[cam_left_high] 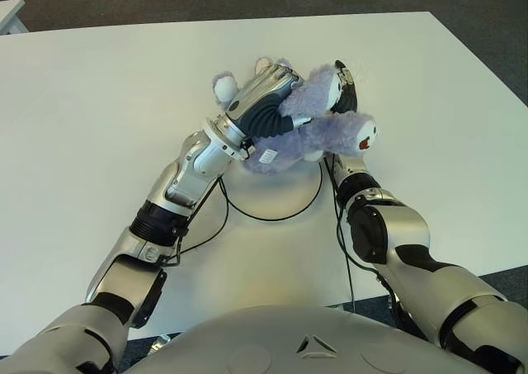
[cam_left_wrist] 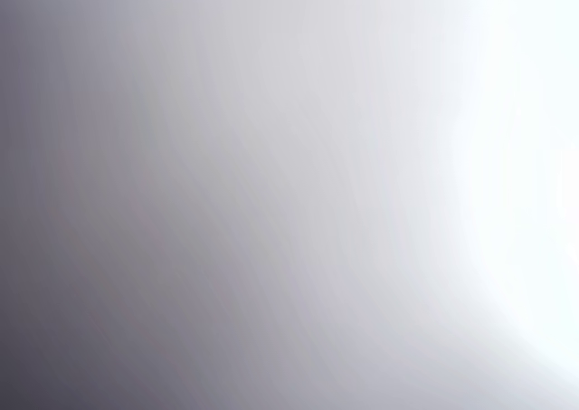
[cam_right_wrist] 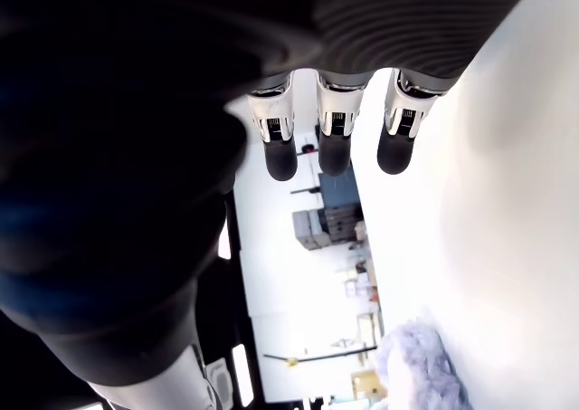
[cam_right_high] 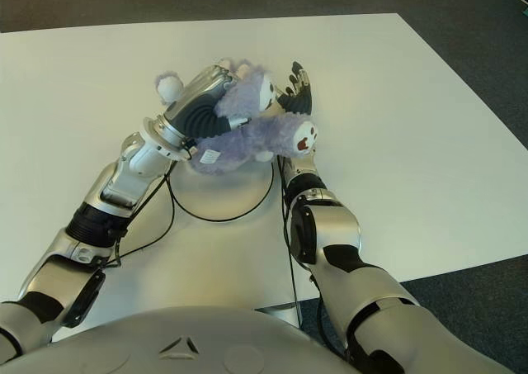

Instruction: Put the doll into the plate.

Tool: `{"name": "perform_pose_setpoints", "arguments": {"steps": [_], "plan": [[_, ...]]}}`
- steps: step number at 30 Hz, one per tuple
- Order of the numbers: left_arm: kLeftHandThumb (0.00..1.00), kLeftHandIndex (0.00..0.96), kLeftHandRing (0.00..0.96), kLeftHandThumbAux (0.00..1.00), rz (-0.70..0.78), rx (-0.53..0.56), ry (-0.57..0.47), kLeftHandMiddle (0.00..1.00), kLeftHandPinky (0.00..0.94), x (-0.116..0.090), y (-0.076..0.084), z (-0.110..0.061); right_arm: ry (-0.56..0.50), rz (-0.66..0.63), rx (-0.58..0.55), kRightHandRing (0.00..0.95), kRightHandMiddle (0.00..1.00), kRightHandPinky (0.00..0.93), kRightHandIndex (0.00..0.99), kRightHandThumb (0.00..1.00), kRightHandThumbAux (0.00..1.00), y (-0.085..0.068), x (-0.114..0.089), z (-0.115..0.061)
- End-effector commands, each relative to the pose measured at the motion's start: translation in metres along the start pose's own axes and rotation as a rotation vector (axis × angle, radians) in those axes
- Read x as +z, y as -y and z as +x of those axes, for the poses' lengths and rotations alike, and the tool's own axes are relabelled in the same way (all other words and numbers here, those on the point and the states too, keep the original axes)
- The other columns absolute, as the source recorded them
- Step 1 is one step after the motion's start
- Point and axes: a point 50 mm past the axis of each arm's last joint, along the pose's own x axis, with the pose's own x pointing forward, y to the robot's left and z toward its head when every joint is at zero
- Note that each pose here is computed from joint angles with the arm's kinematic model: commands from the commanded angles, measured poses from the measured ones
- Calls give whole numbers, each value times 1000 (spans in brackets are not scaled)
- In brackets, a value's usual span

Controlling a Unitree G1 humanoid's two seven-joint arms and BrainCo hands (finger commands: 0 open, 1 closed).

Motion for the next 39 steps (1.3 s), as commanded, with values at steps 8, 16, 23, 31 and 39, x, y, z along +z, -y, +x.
{"name": "perform_pose_setpoints", "arguments": {"steps": [8,16,23,31,39], "plan": [[887,726,839,650,-50,6,8,829,851,1,9,-4,-82,5,-11,40,59,75,101,209,871,4,-22,-13],[895,725,841,647,-82,7,3,831,853,2,11,-5,-82,12,-16,38,57,78,107,218,865,4,-22,-13],[902,728,842,643,-90,19,2,832,853,3,15,-7,-79,19,-21,39,61,79,119,235,863,5,-22,-13],[900,730,841,639,-105,23,-9,831,838,4,18,-11,-84,22,-20,49,75,83,142,243,859,5,-22,-13],[906,737,843,648,-151,4,-30,833,846,7,20,-16,-86,27,-17,48,75,82,115,225,873,5,-22,-13]]}}
